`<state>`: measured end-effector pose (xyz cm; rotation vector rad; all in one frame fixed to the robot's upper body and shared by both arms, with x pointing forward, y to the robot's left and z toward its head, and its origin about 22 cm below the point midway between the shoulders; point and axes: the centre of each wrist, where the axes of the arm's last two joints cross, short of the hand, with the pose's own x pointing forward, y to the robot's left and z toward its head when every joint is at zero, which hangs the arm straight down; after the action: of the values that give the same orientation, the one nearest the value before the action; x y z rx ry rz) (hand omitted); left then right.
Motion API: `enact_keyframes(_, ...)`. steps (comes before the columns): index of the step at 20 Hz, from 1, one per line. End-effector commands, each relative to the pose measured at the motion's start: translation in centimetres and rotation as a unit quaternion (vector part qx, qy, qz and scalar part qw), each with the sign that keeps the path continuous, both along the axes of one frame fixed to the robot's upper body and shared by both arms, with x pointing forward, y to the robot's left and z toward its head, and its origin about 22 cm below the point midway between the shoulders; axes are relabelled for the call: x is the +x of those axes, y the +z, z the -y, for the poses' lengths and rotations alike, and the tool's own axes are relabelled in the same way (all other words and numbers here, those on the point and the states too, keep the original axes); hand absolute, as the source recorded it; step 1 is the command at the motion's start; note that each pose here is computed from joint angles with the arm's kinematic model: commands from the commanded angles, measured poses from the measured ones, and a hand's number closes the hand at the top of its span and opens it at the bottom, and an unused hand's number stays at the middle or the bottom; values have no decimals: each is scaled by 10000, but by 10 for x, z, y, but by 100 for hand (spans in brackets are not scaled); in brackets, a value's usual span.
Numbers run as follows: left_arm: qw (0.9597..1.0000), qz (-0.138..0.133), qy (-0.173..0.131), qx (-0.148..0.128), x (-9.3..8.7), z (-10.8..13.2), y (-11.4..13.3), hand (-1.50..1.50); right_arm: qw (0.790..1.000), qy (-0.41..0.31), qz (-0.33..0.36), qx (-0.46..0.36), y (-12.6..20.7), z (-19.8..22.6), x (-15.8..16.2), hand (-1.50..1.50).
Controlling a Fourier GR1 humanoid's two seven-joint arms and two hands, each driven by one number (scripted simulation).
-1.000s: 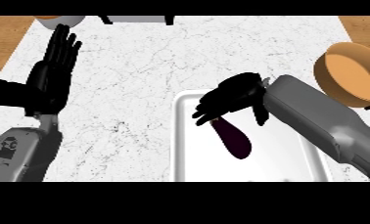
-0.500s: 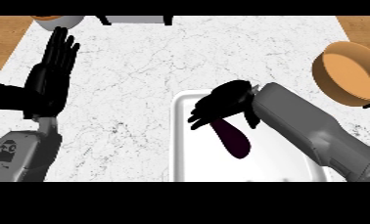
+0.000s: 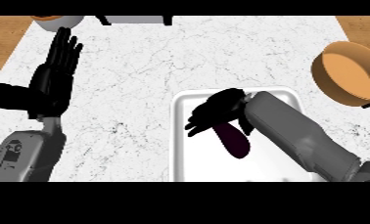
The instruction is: Pick the eggplant from the tray and place it in the pot
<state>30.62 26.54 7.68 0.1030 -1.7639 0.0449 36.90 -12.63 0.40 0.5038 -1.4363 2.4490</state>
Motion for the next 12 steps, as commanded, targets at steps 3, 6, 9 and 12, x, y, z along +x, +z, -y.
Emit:
enact_keyframes(3,9999,-94,78,61,6,5,5,0,9983,300,-491,-45,-18,-4,-17,-150)
enact_keyframes(6,10000,-44,-11,-15,1,3,7,0,9960,751,-485,-41,-35,-22,-26,150)
enact_keyframes(9,10000,42,36,-2,-5,-4,7,0,9922,1096,-495,327,-36,-5,-31,150)
enact_keyframes(12,10000,-5,-84,-46,-7,3,-8,0,9904,1157,-528,546,-35,-23,-35,150)
